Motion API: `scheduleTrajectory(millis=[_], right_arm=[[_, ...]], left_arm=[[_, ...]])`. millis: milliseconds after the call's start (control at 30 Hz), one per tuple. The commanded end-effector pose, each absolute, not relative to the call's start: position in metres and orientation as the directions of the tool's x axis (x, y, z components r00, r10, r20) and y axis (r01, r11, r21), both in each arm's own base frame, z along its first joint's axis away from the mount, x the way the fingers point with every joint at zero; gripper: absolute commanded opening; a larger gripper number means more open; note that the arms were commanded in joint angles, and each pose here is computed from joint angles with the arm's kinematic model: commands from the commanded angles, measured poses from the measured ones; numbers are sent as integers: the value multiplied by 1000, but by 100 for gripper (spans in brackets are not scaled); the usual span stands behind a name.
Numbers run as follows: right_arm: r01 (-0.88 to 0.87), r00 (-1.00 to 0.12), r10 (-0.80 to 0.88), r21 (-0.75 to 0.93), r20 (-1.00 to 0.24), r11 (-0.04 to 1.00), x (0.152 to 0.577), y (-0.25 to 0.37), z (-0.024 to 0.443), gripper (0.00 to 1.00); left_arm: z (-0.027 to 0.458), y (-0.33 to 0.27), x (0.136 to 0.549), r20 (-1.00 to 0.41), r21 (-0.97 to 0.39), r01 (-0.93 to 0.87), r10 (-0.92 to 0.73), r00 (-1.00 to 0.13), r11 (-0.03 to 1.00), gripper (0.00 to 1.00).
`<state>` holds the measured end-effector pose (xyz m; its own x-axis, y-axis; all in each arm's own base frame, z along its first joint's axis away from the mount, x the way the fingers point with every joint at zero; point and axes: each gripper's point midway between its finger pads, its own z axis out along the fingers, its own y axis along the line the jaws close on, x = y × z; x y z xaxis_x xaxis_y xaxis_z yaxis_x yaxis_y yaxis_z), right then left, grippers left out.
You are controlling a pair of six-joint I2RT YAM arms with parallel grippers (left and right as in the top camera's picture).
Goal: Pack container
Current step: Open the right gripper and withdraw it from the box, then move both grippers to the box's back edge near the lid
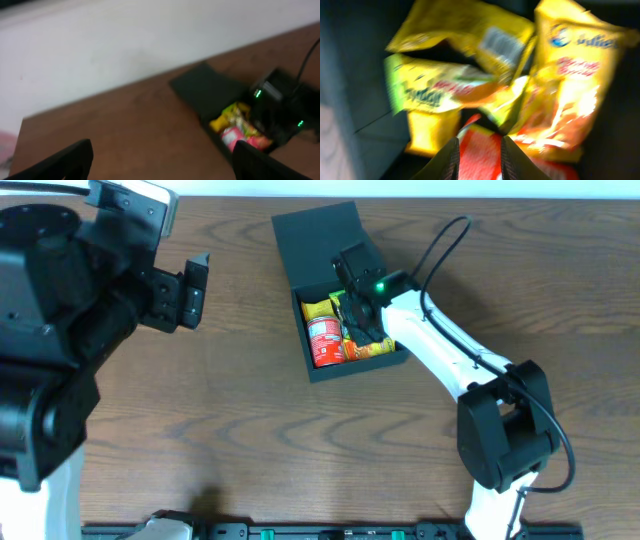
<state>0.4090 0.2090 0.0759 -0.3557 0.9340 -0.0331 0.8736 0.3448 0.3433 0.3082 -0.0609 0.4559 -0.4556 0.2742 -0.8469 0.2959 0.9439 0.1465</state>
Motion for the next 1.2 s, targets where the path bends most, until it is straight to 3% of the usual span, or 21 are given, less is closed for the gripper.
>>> scheduleTrajectory(millis=[0,67,200,300,367,567,800,833,900,933,1000,1033,1100,1167], right_arm=[[809,-441,897,415,-40,417,424,220,107,28],[728,-535,839,450,-99,517,435,225,124,28],[409,-747,578,459,-329,789,462,228,171,24],[168,-821,322,338,-472,926,469,216,194,23],[87,-844,189,219,-502,972,467,196,196,24],[-26,-928,-69,-120,-366,992,438,115,175,26],[-3,-966,-27,-96,-259,995,429,58,165,30],[-23,-968,-39,-65,-249,998,429,55,165,31],[-47,-968,-52,-28,-246,999,431,47,163,21],[-57,-966,-61,-25,-252,998,434,41,161,12],[-66,-962,-71,-29,-263,997,438,34,156,3],[-73,-960,-77,-24,-267,997,440,33,152,2],[-124,-955,-114,19,-272,992,442,39,141,2],[-166,-951,-142,63,-275,984,441,48,128,1]], left_arm=[[431,-49,325,-796,135,215,235,-558,967,89],[415,-50,333,-766,89,189,188,-615,978,88],[387,-50,355,-709,-55,51,-2,-706,997,87],[353,-41,362,-595,-141,-116,-178,-784,983,88],[326,-34,362,-488,-158,-229,-278,-827,960,88],[270,-77,371,-225,-304,-198,-273,-935,932,93],[207,-83,378,-32,-226,-225,-238,-971,948,90],[201,-84,379,-19,-221,-223,-233,-972,950,87],[187,-87,383,10,-209,-212,-214,-977,955,75],[177,-89,384,30,-198,-203,-201,-979,959,61],[165,-92,386,56,-188,-184,-176,-983,965,29],[157,-93,387,76,-181,-184,-173,-982,966,19],[142,-98,387,117,-178,-176,-157,-981,968,8],[128,-107,385,163,-190,-159,-128,-978,969,6]])
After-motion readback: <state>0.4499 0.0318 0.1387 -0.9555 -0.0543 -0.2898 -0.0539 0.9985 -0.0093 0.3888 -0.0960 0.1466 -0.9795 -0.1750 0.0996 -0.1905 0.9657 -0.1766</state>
